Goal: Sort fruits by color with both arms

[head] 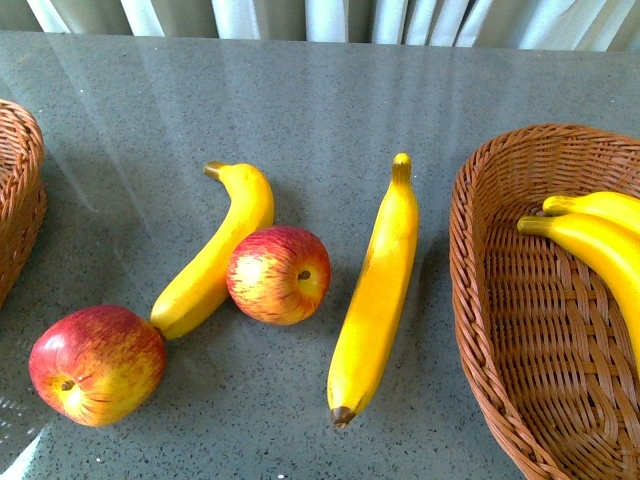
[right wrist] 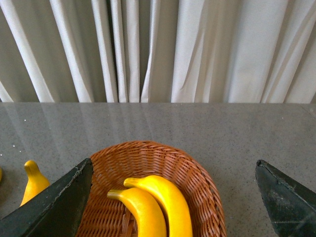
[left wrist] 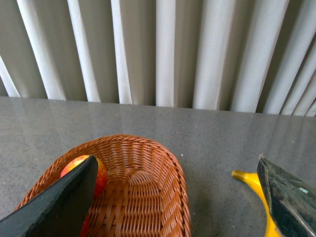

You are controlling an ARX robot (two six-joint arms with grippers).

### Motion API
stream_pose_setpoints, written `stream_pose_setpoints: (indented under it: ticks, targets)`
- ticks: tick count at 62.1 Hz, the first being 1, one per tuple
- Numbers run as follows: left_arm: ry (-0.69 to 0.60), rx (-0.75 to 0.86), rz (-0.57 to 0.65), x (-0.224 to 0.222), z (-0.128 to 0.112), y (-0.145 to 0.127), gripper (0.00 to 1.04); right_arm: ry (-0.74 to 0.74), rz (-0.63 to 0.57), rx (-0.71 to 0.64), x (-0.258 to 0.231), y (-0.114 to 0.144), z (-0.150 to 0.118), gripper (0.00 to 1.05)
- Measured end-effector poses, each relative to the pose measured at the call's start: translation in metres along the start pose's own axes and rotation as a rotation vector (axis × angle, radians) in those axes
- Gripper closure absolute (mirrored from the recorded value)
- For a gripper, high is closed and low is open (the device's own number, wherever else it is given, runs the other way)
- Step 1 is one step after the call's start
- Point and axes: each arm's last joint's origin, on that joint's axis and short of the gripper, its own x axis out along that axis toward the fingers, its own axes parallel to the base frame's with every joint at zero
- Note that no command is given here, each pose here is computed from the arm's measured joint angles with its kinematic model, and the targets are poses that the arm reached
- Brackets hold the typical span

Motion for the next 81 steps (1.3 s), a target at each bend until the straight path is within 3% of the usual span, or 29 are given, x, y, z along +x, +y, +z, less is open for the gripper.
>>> stream_pose_setpoints:
  ticks: [46,49,52,55,68,81]
  targets:
    - [0.000,0.000,0.000,0.000,0.000,0.000,0.09,0.000,0.000,0.000,0.000,0.000,0.000,0.09]
    - [0.098,-0.048,0.058,0.000,0.000,0.000,0.09,0.000,0.000,0.000,0.000,0.000,0.000,0.09]
    - [0.354,-0.118,0.167,0.002,0.004,-0.002,0.09,0.000,-0.001,0.000,0.000,0.000,0.000,0.09]
    - [0.493,-0.144,0.236,0.007,0.009,-0.004,0.09,0.000,0.000,0.000,0.000,0.000,0.000,0.09]
    - [0.560,-0.188,0.362,0.031,0.025,-0.023,0.09,0.000,0.000,0.000,0.000,0.000,0.000,0.09]
    - [0.671,-0.180,0.394,0.048,0.000,-0.059,0.09,0.000,0.000,0.000,0.000,0.000,0.000,0.09]
